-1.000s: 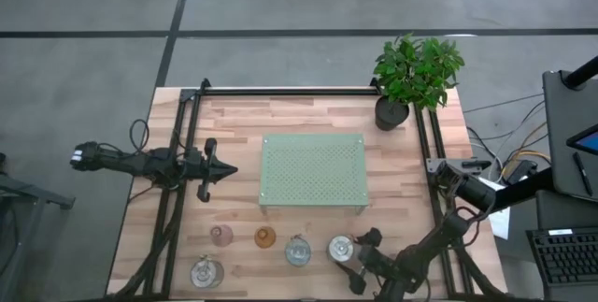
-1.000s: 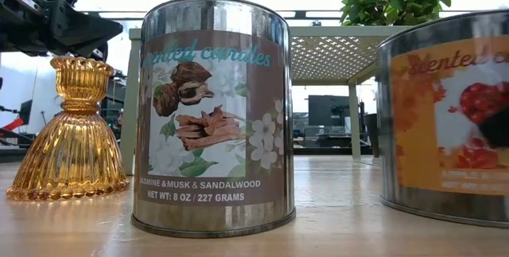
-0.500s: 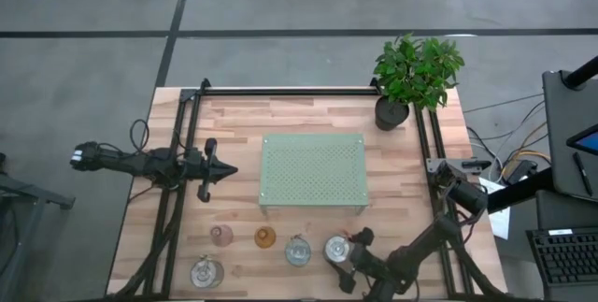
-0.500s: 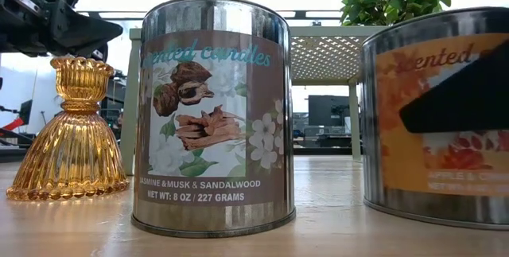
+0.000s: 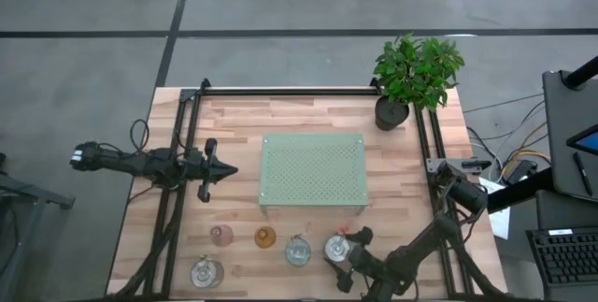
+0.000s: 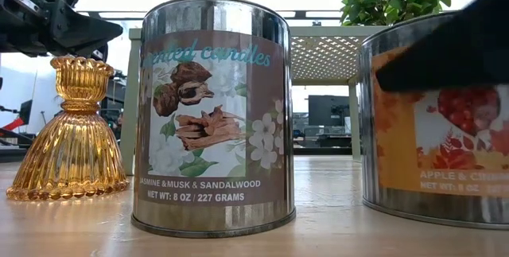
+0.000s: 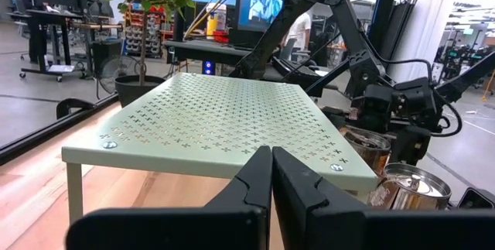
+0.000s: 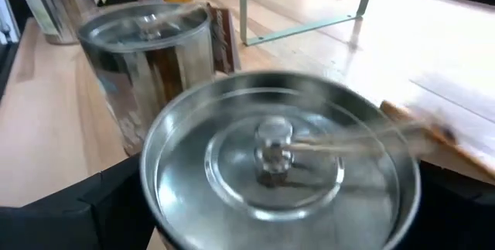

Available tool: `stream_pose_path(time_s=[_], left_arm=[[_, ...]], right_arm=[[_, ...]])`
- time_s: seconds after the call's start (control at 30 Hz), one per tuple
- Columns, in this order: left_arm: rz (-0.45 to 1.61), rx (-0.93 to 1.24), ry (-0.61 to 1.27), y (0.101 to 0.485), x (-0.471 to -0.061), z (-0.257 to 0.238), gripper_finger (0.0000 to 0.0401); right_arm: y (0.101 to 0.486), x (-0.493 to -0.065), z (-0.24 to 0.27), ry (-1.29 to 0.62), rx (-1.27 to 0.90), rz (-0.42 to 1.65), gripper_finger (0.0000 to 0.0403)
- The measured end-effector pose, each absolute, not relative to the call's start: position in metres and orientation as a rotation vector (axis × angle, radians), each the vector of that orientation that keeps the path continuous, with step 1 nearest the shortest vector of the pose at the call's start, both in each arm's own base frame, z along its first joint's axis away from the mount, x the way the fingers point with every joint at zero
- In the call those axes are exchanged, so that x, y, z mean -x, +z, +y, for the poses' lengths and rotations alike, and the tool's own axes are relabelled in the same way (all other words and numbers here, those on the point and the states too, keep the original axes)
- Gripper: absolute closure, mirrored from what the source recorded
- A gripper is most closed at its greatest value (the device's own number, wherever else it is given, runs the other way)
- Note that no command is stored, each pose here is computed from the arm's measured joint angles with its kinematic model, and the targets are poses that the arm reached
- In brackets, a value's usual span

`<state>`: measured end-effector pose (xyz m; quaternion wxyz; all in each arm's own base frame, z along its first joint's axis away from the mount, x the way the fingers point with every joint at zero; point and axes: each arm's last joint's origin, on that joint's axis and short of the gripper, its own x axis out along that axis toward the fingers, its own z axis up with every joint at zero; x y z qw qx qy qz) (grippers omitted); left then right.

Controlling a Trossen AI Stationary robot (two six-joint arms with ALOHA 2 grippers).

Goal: Pick & Place candle stick holders
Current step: Put the orange scented candle on the shelf

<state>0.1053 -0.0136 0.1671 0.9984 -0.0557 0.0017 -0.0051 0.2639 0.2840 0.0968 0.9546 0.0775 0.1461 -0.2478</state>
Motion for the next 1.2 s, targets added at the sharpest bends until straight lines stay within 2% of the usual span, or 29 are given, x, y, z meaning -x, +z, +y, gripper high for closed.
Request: stream_pose_path(time_s=[0.2,0.43,0.67,0.87,1.2], left_arm=[[0.003,0.112,-0.01,0.167,-0.105,-0.014,0.0389],[0.004,0.111,-0.011,0.167,-0.105,-0.014,0.0389],[0.008,0.111,-0.01,0.167,-0.105,-0.014,0.0389],[0.007,0.111,-0.01,0.167,-0.105,-0.014,0.0389],[0.007,0.111,-0.01,0.167,-0.105,-0.014,0.0389]], right_arm=[[0.109,-0.268,0.286,-0.495,-0.145,0.292,0.0018],[0.112,-0.269,0.284,-0.463,-0.151,0.342,0.0057],[0.111,-0.269,0.281,-0.469,-0.154,0.345,0.004],[0.122,-0.27,0.279,-0.441,-0.14,0.372,0.0058],[0.141,-0.271,0.275,-0.445,-0.147,0.341,0.0051]])
